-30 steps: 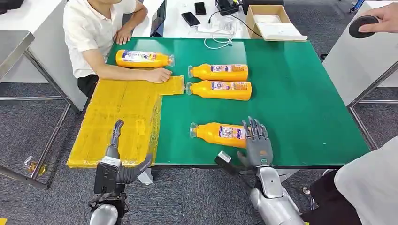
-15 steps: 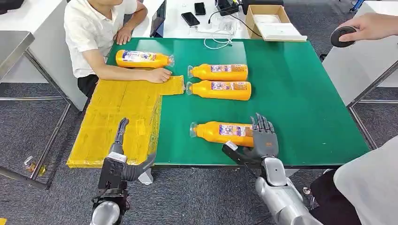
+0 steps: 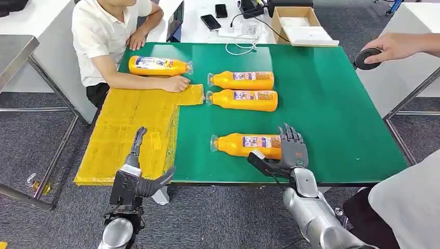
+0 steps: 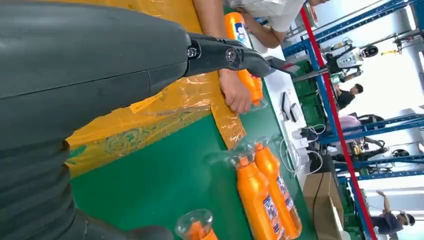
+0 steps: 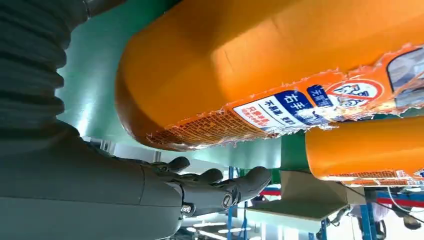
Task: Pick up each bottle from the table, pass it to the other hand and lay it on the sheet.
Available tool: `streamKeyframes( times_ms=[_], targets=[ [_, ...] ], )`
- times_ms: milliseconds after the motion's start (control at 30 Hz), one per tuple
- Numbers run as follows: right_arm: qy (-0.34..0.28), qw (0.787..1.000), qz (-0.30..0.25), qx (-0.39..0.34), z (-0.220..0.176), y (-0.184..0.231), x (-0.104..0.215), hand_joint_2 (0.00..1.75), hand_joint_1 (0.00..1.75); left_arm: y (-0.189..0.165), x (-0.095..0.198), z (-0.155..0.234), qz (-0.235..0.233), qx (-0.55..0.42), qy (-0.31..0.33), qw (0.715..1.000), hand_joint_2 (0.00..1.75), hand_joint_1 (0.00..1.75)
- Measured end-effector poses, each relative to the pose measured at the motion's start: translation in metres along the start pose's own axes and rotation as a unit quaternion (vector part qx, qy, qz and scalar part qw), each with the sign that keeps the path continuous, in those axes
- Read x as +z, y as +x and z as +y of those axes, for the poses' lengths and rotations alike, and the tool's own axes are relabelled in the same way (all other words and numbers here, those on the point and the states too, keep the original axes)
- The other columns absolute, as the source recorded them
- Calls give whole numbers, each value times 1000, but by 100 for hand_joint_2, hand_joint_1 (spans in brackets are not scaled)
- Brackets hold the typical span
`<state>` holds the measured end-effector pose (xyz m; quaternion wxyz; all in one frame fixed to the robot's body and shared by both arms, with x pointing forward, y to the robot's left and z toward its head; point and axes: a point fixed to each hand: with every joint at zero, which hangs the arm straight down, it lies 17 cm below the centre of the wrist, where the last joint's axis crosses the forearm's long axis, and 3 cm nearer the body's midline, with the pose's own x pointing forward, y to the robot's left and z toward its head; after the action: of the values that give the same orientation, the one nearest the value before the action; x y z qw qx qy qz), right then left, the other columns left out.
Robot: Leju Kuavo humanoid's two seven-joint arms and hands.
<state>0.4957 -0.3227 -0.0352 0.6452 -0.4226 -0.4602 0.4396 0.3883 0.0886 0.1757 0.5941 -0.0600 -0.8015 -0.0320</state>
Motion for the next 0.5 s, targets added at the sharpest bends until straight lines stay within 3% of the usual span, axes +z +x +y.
streamKeyframes(
  times_ms=[67,100,133,167,500],
  targets=[
    [1,1000,0,0,1,0,0,175,0,0,0,-1,0,0,-1,1000,175,0],
    [1,1000,1,0,0,-1,0,175,14,0,0,-1,0,0,-1,1000,175,0],
    [3,1000,2,-1,1,-1,0,175,152,0,0,-1,0,0,-1,1000,175,0],
    [8,1000,2,-3,3,-1,0,175,175,1,0,-1,-1,2,-1,1000,175,0],
    [49,997,-40,-33,22,9,6,175,175,0,-7,-6,-4,16,-10,1000,175,0]
  ],
)
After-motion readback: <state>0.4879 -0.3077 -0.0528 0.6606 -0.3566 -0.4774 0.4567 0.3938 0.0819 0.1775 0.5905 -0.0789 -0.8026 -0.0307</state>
